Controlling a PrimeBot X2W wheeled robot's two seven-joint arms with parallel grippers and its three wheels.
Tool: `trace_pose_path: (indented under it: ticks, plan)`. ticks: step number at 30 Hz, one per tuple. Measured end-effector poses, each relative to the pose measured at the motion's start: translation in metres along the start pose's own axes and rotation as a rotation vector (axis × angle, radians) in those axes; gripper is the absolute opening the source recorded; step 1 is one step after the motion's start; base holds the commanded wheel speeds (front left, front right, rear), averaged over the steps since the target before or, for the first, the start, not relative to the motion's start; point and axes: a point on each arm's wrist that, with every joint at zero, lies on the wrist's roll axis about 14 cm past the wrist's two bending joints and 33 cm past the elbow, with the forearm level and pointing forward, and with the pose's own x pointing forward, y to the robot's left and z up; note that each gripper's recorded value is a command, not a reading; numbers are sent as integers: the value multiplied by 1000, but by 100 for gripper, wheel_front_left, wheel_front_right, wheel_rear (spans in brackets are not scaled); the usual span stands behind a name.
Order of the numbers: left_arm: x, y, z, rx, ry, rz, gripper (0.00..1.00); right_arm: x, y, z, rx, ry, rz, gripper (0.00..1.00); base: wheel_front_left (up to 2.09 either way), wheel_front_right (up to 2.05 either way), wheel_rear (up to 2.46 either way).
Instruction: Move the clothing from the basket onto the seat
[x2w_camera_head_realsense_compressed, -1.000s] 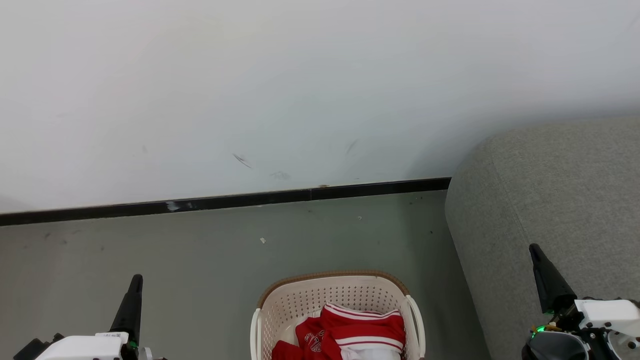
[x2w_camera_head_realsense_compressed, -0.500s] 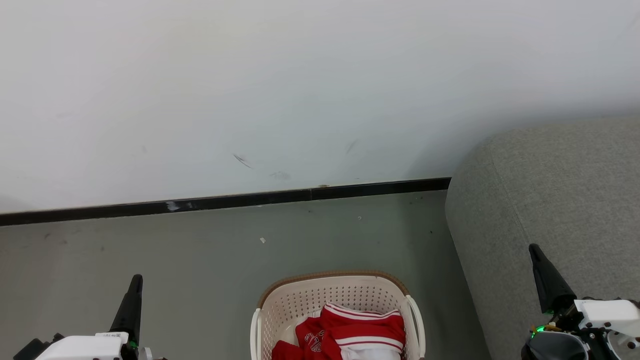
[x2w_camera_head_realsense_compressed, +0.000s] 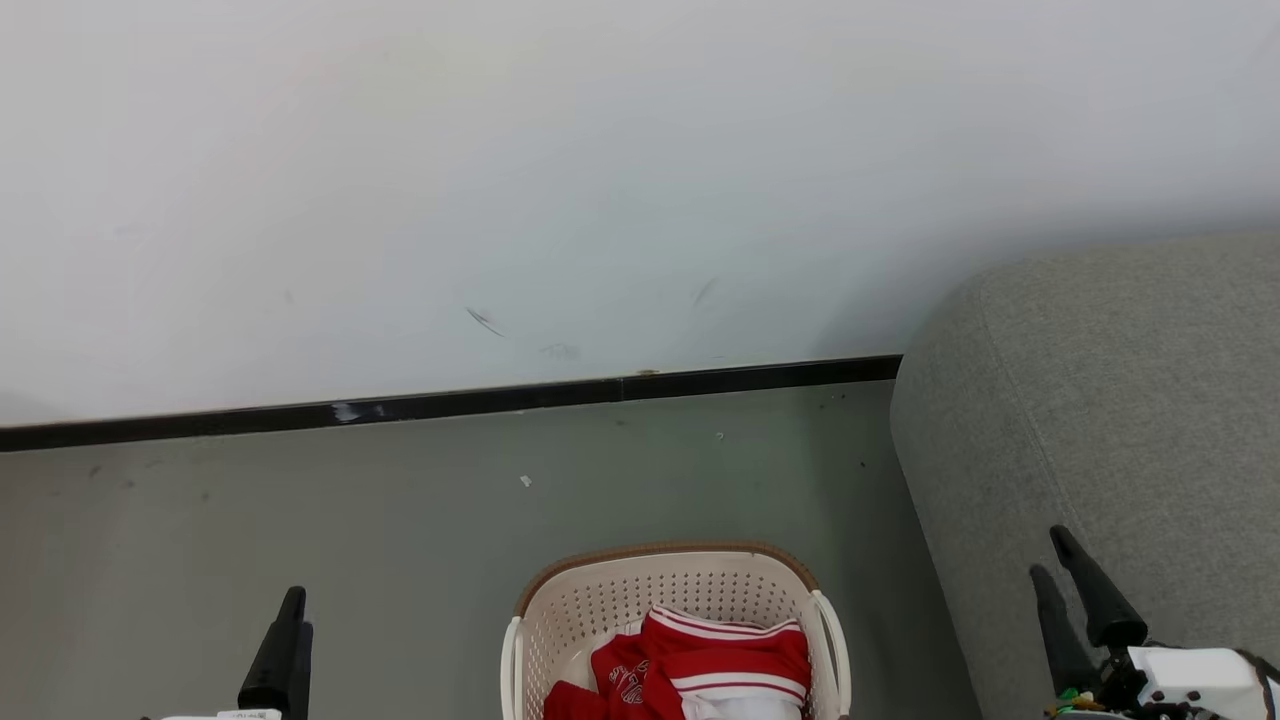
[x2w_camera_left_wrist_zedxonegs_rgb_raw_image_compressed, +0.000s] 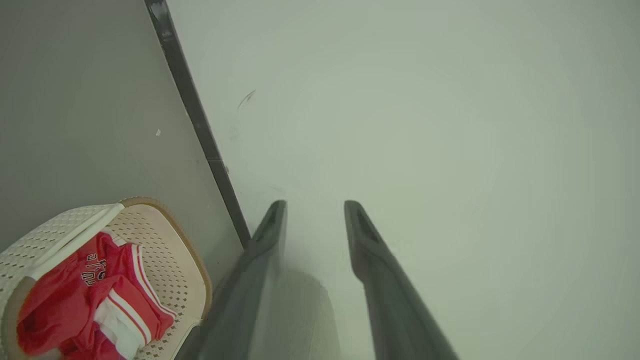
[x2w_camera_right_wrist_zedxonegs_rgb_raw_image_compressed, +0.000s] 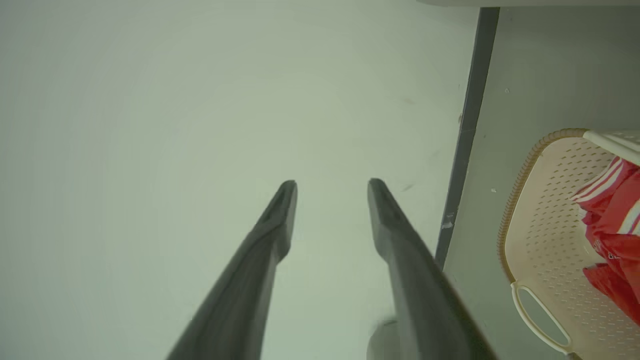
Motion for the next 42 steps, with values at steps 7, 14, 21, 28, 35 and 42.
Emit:
trace_pose_path:
  ticks: [7, 14, 21, 28, 35, 42]
  plan:
    - [-1, -1, -4, 15, -1, -2, 100, 0, -1, -2, -20, -5, -2, 100, 0, 0, 0]
    - [0, -5, -7, 75, -1, -15, 100, 0, 0, -6, -81, 0, -3, 100, 0, 0, 0]
    - [1, -10, -8, 174, -3, -27, 100, 1, 0, -8, -208, 6, -3, 100, 0, 0, 0]
    - [4, -18, -8, 293, -6, -50, 100, 5, 9, -8, -345, -1, 24, 100, 0, 0, 0]
    - [5, -28, -12, 458, -8, -78, 100, 6, 13, -12, -496, 4, 42, 100, 0, 0, 0]
    - [5, -35, -16, 616, -5, -97, 100, 7, 20, -20, -639, 20, 72, 100, 0, 0, 0]
